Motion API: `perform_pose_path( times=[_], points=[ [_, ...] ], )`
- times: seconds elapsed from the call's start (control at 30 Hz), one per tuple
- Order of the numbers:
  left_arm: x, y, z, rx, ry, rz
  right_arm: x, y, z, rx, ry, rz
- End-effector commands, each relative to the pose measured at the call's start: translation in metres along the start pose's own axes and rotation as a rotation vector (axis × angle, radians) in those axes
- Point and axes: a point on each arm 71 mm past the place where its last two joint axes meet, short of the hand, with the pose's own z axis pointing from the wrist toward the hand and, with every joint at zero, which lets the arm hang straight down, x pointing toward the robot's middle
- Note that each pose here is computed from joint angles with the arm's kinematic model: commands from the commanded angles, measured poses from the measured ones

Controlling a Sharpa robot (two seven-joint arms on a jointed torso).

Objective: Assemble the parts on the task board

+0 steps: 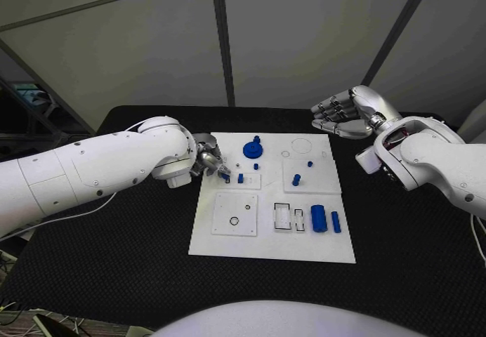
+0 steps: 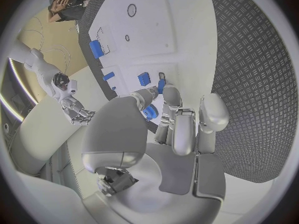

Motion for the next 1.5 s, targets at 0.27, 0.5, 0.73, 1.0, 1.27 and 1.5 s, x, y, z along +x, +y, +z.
perform_pose_path(
  times=[0.27,0.5,0.73,1.0,1.27,1.5],
  points=[
    [0.0051,-0.0035,0.0000,-0.010,0.031,0.056,-0.001,0.002,0.001,-0.010,-0.009,0.003],
    [0.0088,-0.0048,-0.0002,-0.012,0.057,0.075,0.000,0.002,0.001,-0.008,-0.006,0.002],
    [0.0106,-0.0053,-0.0003,-0.016,0.067,0.084,0.000,0.002,0.001,-0.013,-0.004,-0.015],
    [0.0104,-0.0052,0.0011,-0.025,0.067,0.086,0.001,0.003,0.001,-0.021,0.001,-0.036],
    [0.0122,-0.0079,0.0051,-0.031,0.088,0.089,0.002,0.004,0.002,-0.028,0.003,-0.047],
    [0.0154,-0.0083,0.0080,-0.039,0.116,0.097,0.002,0.005,0.001,-0.030,0.006,-0.052]
  ],
)
